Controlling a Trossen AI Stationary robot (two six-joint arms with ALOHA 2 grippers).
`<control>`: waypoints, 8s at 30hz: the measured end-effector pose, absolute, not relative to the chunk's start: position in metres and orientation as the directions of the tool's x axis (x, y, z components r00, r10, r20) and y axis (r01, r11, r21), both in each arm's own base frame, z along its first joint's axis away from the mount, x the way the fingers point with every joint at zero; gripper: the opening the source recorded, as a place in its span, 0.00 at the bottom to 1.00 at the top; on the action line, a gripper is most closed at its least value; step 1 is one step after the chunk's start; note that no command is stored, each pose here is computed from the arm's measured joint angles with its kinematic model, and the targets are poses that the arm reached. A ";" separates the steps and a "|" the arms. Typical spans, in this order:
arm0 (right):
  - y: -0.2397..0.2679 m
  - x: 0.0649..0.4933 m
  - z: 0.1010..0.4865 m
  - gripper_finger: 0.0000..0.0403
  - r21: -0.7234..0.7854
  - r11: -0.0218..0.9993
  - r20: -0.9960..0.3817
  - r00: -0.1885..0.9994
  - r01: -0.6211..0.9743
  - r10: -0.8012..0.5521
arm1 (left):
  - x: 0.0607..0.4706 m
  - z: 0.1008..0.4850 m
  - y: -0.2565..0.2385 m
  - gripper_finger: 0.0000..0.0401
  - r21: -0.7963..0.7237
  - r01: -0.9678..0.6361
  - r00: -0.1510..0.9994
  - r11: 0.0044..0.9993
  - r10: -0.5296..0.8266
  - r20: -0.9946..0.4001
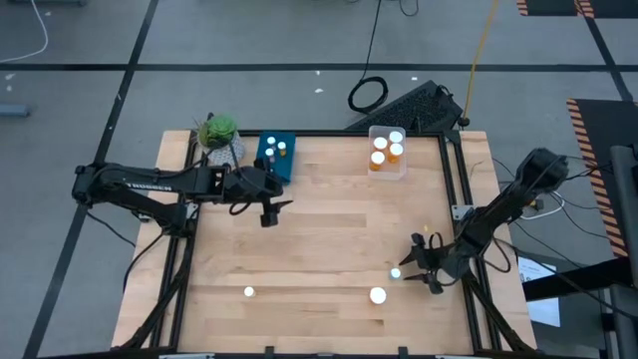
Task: Pick and place medicine bottles into bin by pill shape (circle, oval)
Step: Put the light blue bottled tablets into the blue bin
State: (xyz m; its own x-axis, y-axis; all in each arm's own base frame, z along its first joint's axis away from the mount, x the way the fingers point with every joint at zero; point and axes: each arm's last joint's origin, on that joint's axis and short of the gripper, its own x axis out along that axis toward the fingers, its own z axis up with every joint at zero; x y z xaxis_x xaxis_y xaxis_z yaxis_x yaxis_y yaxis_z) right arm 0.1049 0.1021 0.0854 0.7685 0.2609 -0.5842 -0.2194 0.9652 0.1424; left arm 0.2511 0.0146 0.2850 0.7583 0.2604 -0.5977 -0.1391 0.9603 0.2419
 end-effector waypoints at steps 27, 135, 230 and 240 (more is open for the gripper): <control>0.099 0.129 0.072 0.52 0.081 0.950 -0.555 0.778 -0.302 0.295 | 0.253 0.288 0.018 0.66 0.247 -0.155 0.777 0.957 0.272 -0.568; 0.033 0.274 0.153 0.24 0.120 0.971 -0.658 0.749 0.205 -0.077 | 0.424 0.223 0.006 0.62 0.094 0.226 0.709 0.969 -0.098 -0.698; 0.035 0.228 0.182 0.70 0.051 0.989 -0.568 0.818 0.142 -0.089 | 0.257 0.230 0.170 0.33 0.222 -0.382 0.447 0.897 0.389 -0.805; 0.035 0.228 0.182 0.70 0.048 0.989 -0.567 0.819 0.140 -0.089 | 0.250 0.206 0.172 0.33 0.228 -0.387 0.478 0.893 0.406 -0.779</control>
State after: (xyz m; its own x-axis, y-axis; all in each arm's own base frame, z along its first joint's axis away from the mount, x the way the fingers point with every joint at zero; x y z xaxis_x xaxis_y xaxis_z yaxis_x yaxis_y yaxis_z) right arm 0.2279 0.0353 0.1819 0.8187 -0.0890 -0.5672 0.1404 0.9889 0.0476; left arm 0.2502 0.1718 0.2056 0.4779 0.4059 -0.7790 -0.3870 0.8934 0.2281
